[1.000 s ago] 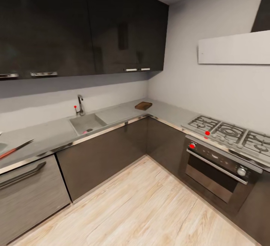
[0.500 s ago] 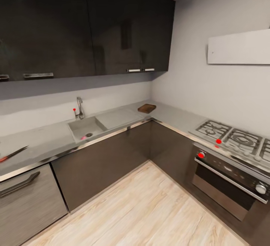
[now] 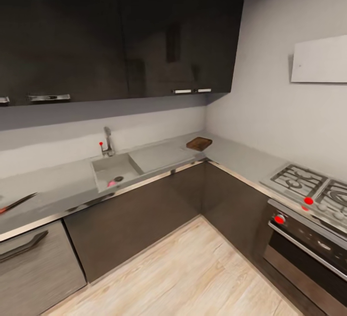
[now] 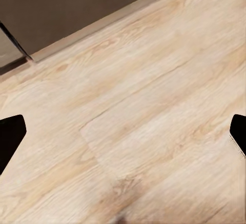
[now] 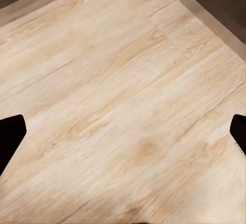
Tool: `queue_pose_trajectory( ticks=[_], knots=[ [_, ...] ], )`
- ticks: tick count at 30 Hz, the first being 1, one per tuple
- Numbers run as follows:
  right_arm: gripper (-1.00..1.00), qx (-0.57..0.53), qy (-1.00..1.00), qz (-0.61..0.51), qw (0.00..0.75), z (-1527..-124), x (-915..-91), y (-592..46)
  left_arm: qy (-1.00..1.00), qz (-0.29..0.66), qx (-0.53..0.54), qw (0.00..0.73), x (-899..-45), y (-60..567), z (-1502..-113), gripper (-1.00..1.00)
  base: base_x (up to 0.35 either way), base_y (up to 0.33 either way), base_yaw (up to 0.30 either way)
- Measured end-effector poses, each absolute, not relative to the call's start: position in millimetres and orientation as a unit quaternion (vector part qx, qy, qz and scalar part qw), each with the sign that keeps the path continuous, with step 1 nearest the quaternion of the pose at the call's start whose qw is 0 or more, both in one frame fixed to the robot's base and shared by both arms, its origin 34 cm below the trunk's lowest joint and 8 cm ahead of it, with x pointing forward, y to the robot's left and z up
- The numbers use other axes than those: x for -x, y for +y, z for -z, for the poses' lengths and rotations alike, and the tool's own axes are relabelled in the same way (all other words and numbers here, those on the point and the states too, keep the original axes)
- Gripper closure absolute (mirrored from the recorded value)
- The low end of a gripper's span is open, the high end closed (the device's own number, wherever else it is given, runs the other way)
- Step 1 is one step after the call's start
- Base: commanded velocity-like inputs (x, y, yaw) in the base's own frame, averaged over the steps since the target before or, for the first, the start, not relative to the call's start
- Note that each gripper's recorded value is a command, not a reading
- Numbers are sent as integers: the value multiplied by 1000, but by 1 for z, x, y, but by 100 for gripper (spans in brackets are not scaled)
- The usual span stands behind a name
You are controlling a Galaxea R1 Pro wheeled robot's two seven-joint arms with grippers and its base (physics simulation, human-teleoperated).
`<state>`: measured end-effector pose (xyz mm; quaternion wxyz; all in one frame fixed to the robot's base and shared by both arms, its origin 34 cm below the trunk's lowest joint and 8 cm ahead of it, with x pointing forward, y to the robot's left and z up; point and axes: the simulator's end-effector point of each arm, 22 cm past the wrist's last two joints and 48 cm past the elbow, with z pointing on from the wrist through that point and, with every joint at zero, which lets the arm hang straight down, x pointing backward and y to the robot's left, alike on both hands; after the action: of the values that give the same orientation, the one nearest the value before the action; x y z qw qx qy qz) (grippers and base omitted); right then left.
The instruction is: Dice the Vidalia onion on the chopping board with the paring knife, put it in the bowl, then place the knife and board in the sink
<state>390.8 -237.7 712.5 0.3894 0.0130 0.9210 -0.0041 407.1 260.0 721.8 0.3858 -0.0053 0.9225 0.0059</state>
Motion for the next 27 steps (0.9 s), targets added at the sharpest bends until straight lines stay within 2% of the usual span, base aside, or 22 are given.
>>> queue_pose_trajectory(
  ticks=[10, 14, 20, 27],
  knots=[
    [-100, -12, 921, 3, 390, -713, -391, -236, 922, -6, 5, 386, -407, 260, -722, -100, 298, -150, 1],
    [-100, -12, 913, 3, 408, -724, -407, -237, 923, -5, 4, 386, -407, 260, -721, -100, 52, -27, 0],
    [-100, -15, 876, 12, 483, -787, -475, -239, 923, -5, 4, 384, -406, 259, -720, -100, 10, -5, 0],
    [-100, -5, 862, 32, 506, -851, -534, -237, 925, -4, 4, 379, -402, 259, -717, -100, 1, 0, 0]
  ],
)
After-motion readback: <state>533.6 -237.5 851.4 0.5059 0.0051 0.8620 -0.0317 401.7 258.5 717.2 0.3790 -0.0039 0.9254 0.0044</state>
